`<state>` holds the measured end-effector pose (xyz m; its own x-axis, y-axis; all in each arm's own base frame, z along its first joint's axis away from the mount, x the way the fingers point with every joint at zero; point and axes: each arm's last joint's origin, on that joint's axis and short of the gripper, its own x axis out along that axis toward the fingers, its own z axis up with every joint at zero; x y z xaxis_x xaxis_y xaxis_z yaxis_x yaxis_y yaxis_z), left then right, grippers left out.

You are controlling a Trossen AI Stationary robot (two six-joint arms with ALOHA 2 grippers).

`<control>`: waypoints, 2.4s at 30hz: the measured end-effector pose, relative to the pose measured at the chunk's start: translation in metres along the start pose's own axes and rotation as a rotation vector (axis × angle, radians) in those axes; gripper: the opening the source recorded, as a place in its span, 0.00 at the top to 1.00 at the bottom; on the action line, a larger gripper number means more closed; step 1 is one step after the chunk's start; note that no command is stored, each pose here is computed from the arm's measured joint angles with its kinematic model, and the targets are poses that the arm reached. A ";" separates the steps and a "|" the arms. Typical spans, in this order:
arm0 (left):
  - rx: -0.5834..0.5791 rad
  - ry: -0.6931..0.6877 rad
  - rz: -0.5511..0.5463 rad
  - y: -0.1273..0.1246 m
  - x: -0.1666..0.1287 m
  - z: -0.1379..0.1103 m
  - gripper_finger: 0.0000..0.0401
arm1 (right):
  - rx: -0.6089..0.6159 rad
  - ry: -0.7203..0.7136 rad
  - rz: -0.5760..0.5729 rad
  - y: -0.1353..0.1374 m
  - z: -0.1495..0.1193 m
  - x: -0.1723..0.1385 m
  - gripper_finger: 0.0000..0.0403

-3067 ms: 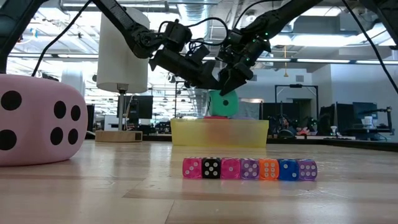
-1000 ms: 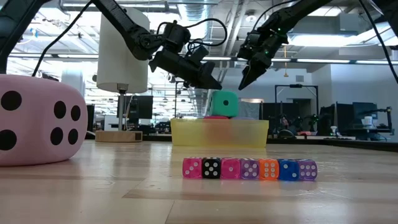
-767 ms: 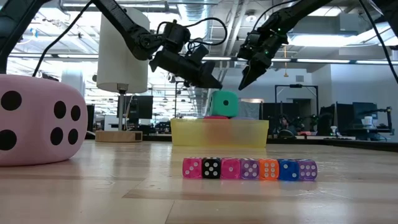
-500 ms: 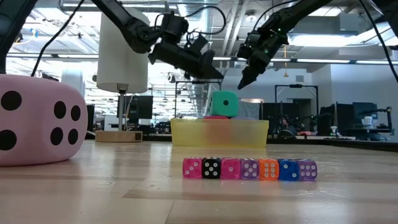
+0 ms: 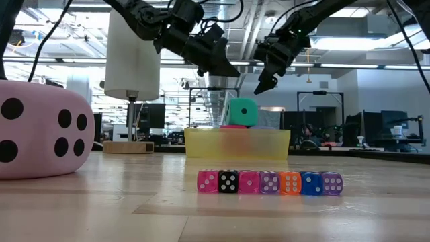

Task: Pick & Place Dice
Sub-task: Put the big light blue dice into the yellow bin

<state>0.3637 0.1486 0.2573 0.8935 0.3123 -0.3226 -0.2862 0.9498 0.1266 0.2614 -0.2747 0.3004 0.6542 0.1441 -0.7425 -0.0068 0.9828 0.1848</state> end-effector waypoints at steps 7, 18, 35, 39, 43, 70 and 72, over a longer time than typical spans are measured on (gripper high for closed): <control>0.015 0.020 0.086 -0.012 -0.011 0.010 1.00 | 0.042 0.036 -0.063 0.005 0.006 0.007 0.01; -0.023 0.104 0.170 -0.024 -0.015 -0.004 1.00 | 0.100 -0.025 -0.195 0.002 0.016 0.000 0.08; -0.073 -0.042 0.197 -0.019 -0.056 0.001 1.00 | 0.037 -0.105 -0.317 0.009 0.028 -0.024 0.19; -0.076 -0.060 0.200 -0.019 -0.061 0.000 1.00 | 0.044 -0.085 -0.350 0.008 0.027 -0.024 0.19; -0.074 -0.040 0.196 -0.020 -0.060 -0.003 1.00 | 0.040 -0.086 -0.342 0.010 0.028 -0.022 0.19; -0.075 -0.061 0.198 -0.020 -0.060 -0.001 0.99 | -0.017 0.027 -0.565 0.028 0.043 -0.005 0.93; -0.076 -0.065 0.198 -0.020 -0.060 -0.001 0.99 | -0.007 0.025 -0.575 0.025 0.042 -0.007 0.98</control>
<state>0.3154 0.1114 0.2731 0.8368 0.4936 -0.2369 -0.4817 0.8694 0.1100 0.2880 -0.2556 0.3371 0.5361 -0.4107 -0.7375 0.3392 0.9048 -0.2574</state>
